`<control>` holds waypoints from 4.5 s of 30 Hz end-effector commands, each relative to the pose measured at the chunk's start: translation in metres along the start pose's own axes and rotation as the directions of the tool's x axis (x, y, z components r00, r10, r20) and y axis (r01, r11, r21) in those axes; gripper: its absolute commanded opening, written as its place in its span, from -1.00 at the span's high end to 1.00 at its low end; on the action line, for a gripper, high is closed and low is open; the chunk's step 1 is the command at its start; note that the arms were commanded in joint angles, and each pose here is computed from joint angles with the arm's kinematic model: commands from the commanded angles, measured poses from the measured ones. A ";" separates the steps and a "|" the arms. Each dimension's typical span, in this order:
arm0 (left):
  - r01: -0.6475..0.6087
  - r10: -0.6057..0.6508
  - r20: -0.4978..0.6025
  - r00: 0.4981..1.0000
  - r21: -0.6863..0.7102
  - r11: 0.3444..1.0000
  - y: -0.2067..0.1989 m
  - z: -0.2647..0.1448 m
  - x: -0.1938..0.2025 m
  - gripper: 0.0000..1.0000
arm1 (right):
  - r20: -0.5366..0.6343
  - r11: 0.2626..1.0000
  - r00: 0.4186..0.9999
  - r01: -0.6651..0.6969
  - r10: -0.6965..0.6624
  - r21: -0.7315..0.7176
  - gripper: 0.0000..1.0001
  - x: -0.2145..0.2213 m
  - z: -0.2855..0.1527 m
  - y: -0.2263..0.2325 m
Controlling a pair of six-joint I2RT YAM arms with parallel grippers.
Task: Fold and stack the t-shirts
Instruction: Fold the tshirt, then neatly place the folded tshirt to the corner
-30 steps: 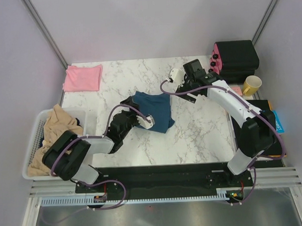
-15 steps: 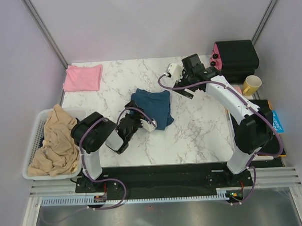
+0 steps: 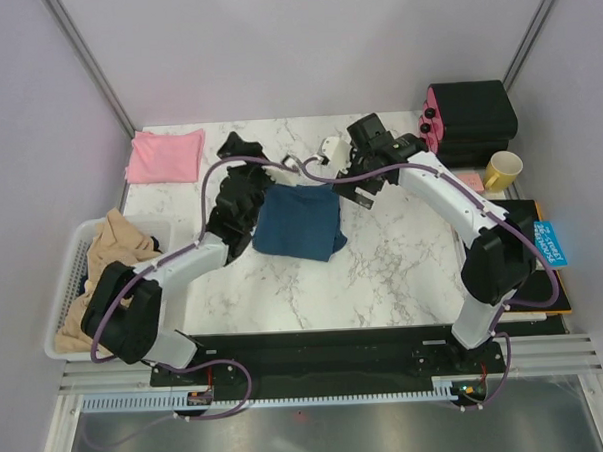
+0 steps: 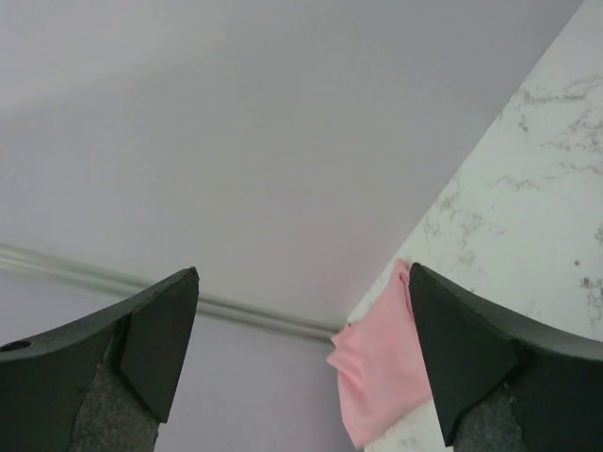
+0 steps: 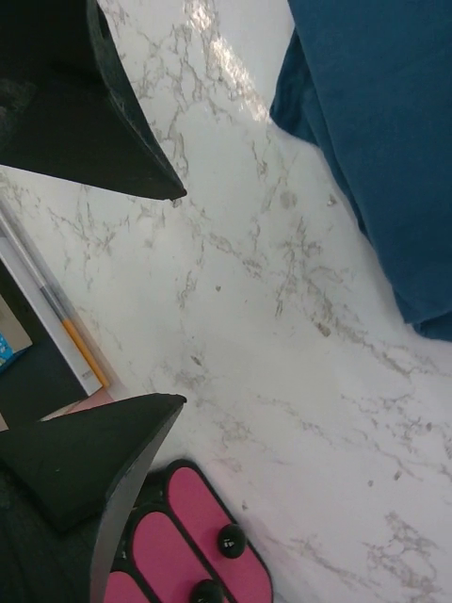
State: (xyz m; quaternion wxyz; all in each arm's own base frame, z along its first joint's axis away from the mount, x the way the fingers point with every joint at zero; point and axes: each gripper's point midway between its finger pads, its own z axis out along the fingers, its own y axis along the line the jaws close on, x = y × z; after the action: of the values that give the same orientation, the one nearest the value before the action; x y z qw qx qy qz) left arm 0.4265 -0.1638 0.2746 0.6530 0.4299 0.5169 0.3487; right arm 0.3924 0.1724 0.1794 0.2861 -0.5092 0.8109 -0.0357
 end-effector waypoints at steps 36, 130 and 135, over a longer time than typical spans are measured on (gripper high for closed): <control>0.240 -0.276 -0.675 0.684 -0.150 0.959 0.082 -0.065 0.231 -0.99 | 0.026 0.934 0.936 0.347 -0.350 0.083 -0.89 -0.057 0.148 0.180; 0.377 -0.374 -0.546 0.749 -0.112 0.919 0.104 -0.092 0.203 -0.99 | 0.361 0.878 0.806 0.380 -0.469 0.291 -0.96 -0.201 0.143 0.061; 0.384 -0.279 -0.449 0.849 0.161 0.909 0.051 -0.058 0.169 -0.99 | 0.406 0.950 0.859 0.281 -0.311 0.133 -0.96 -0.193 0.076 0.044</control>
State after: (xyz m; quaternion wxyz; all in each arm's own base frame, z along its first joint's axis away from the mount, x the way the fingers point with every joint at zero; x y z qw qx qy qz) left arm 0.3840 0.0698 0.2606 0.5046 0.2275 0.7732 0.3096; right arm 0.4758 0.3948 0.0883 0.4469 -0.6650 0.5936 -0.0751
